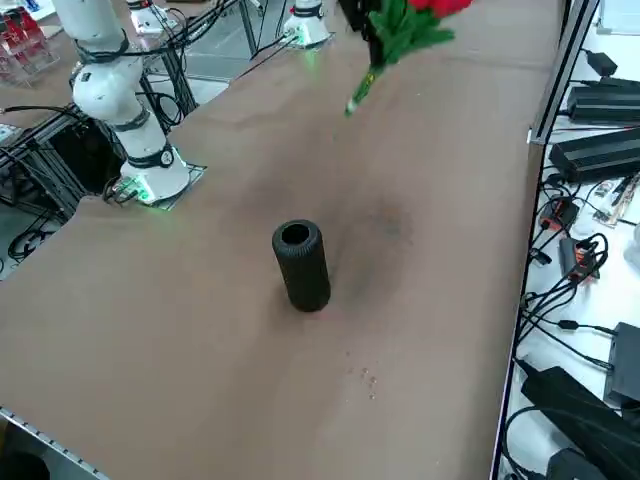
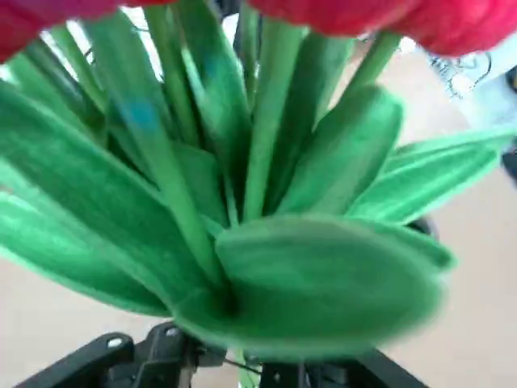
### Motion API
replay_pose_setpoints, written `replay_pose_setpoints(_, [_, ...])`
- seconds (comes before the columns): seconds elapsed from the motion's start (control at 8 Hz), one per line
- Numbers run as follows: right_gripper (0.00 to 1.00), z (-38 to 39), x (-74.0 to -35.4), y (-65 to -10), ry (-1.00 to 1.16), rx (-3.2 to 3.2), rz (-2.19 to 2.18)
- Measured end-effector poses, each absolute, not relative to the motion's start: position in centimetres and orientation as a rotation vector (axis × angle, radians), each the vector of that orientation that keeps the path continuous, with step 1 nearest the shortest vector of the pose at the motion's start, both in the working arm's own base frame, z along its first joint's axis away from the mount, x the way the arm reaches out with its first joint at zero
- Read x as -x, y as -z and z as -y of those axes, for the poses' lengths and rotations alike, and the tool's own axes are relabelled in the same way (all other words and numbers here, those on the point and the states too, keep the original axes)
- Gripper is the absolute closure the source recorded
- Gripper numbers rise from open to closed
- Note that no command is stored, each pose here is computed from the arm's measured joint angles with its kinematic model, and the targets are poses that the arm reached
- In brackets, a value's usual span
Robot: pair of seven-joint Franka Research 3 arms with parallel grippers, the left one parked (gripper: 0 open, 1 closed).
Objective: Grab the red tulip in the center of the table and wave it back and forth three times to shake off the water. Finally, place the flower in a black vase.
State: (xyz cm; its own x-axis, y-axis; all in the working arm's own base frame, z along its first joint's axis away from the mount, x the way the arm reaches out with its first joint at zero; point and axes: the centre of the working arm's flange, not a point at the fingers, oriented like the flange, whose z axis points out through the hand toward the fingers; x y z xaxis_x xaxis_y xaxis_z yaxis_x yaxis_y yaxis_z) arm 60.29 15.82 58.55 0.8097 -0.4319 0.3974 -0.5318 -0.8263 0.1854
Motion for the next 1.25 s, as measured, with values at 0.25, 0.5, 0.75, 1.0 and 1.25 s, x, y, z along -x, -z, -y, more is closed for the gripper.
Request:
replay_pose_setpoints(0.25, [0.88, -22.2, -56.8, -58.2, -0.435, -2.656, 0.84])
replay_pose_setpoints(0.5, [0.88, -17.3, -57.7, -59.1, -0.418, -2.584, 0.951])
replay_pose_setpoints(0.75, [0.88, -3.0, -60.6, -60.6, -0.407, -2.555, 0.956])
replay_pose_setpoints(1.0, [0.88, 10.3, -61.0, -61.8, -0.446, -2.56, 0.854])
replay_pose_setpoints(1.25, [0.88, 13.0, -60.7, -62.0, -0.428, -2.598, 0.792])
